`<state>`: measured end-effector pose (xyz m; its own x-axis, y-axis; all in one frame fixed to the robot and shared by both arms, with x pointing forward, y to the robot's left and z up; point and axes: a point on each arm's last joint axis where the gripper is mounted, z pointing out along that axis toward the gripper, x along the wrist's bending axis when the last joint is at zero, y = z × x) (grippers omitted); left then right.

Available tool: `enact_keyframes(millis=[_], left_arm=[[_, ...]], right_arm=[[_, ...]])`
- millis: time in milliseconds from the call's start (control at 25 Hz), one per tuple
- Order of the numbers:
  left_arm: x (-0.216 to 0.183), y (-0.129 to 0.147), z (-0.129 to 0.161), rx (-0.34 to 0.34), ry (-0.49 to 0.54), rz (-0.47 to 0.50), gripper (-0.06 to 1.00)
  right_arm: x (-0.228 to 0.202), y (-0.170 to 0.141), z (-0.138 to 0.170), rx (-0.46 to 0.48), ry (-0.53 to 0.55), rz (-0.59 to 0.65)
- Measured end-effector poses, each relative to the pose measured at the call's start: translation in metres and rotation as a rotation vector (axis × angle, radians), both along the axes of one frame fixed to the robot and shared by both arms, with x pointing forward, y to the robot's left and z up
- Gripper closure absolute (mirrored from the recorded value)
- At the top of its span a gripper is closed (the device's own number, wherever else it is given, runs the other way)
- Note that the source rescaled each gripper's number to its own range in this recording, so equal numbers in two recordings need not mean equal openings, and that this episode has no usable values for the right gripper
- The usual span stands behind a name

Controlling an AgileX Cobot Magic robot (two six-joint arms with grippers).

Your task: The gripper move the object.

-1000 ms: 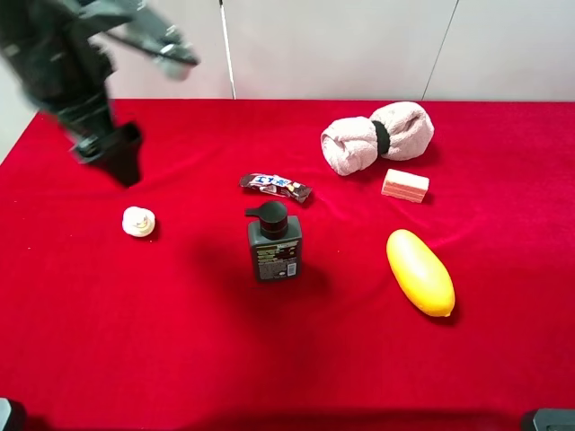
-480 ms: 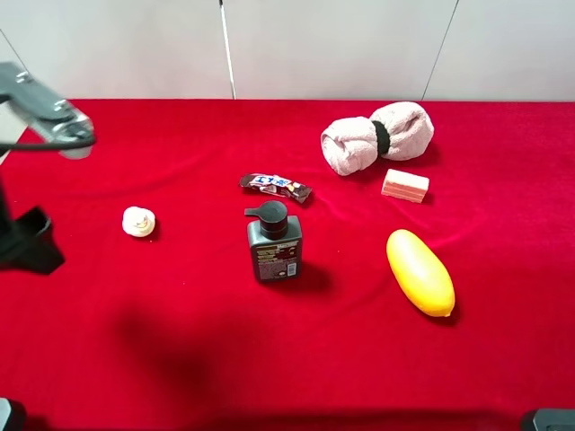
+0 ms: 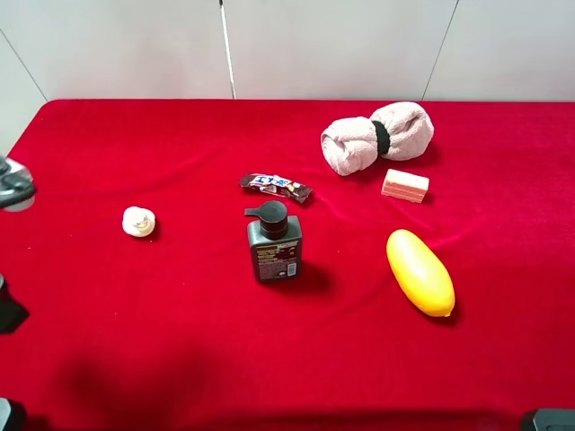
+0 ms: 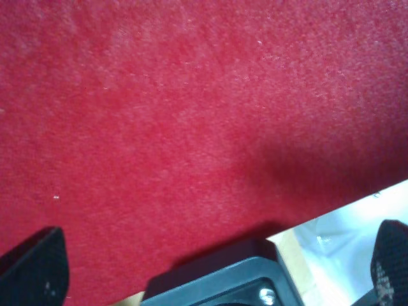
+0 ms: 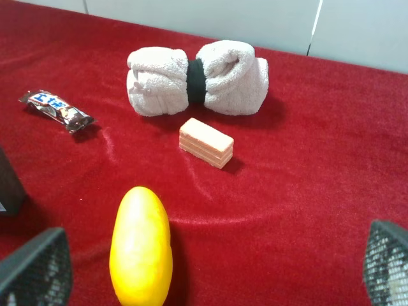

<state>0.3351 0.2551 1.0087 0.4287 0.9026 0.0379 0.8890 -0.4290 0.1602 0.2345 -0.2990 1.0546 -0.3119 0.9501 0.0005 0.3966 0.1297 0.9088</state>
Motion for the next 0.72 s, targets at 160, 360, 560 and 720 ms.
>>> enact_keyframes(millis=[160,360,560,720], left_arm=[[-0.011,0.004,-0.004,-0.030,-0.013,0.011,0.05],[-0.017,0.007,0.001,-0.061,-0.069,0.013,0.05],[-0.026,0.012,0.008,-0.101,-0.143,0.012,0.05],[-0.037,0.018,0.016,-0.150,-0.234,0.011,0.05]], right_arm=[[0.000,0.000,0.000,0.000,0.000,0.000],[0.000,0.000,0.000,0.000,0.000,0.000],[0.000,0.000,0.000,0.000,0.000,0.000],[0.000,0.000,0.000,0.000,0.000,0.000]])
